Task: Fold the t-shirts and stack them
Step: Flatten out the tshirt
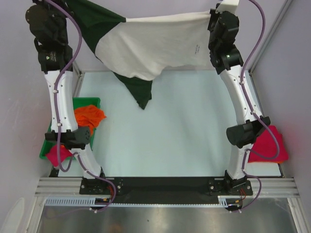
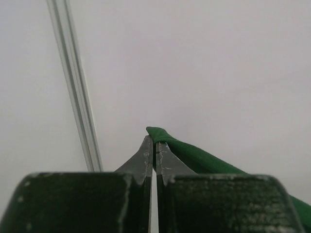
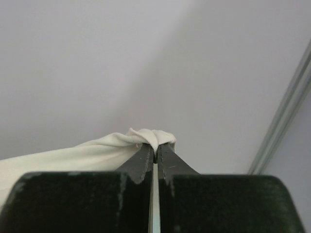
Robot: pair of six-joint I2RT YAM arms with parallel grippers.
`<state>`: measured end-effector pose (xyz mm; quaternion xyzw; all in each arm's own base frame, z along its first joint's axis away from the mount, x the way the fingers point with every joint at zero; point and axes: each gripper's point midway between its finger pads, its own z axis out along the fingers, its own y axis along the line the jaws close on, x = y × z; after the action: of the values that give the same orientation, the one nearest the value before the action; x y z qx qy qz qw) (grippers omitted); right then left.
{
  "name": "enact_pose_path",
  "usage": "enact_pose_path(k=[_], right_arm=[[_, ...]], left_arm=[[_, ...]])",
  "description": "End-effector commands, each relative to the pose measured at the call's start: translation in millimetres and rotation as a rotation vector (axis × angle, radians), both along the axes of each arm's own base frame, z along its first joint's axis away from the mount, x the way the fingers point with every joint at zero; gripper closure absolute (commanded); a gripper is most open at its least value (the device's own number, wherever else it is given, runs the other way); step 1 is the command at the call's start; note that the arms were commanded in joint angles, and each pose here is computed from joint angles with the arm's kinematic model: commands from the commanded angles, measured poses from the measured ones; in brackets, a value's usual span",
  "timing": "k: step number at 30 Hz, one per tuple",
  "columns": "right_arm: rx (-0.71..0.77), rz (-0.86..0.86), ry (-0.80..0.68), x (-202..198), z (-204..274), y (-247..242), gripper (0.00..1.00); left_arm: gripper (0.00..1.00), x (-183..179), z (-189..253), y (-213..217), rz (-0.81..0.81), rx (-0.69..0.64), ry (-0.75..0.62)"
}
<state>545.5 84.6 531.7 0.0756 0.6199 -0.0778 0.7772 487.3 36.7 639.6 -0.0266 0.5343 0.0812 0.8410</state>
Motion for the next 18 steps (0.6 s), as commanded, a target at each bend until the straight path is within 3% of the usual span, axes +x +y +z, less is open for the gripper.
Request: enact_pose_path(k=[1,6,10,12,13,15,16,18], right_arm=[[0.025,-0.039,-0.151,-35.1,58.2,-21.7,1.0],[0.042,-0.062,-0.062,-12.3,16.8,-35.2,1.0],[0.001,-0.093,0.109,9.3,-66.8,-33.7,1.0],[0.008,-0.094,0.147,4.1,-87.2,-32.4,1.0],[0.01,-0.088,0.169,1.2,-98.3,-28.3,1.0],[0.004,-0.096,0.26,-7.5,-144.2,-28.5,1.0],[0.031,-0.088,0.257,-20.8,-144.5,-27.5,1.0],[0.014,-0.095,0.319,-34.9,-178.3,-26.5,1.0]], left_arm=[[1.0,-70.9,81.5,14.1,0.074,-0.016,-0.275],[1.0,-27.3,33.6,17.6,0.083,-0.018,-0.139],[1.0,23.1,-71.5,21.7,0.083,-0.057,0.137],[1.0,29.0,-111.1,16.0,0.052,-0.05,0.236],[1.0,32.7,-151.3,9.3,0.023,-0.021,0.33],[1.0,8.5,-154.7,2.8,-0.002,-0.001,0.344],[1.0,5.2,-185.2,3.7,0.001,0.023,0.414],[1.0,-26.6,-171.3,0.9,-0.004,0.052,0.38]])
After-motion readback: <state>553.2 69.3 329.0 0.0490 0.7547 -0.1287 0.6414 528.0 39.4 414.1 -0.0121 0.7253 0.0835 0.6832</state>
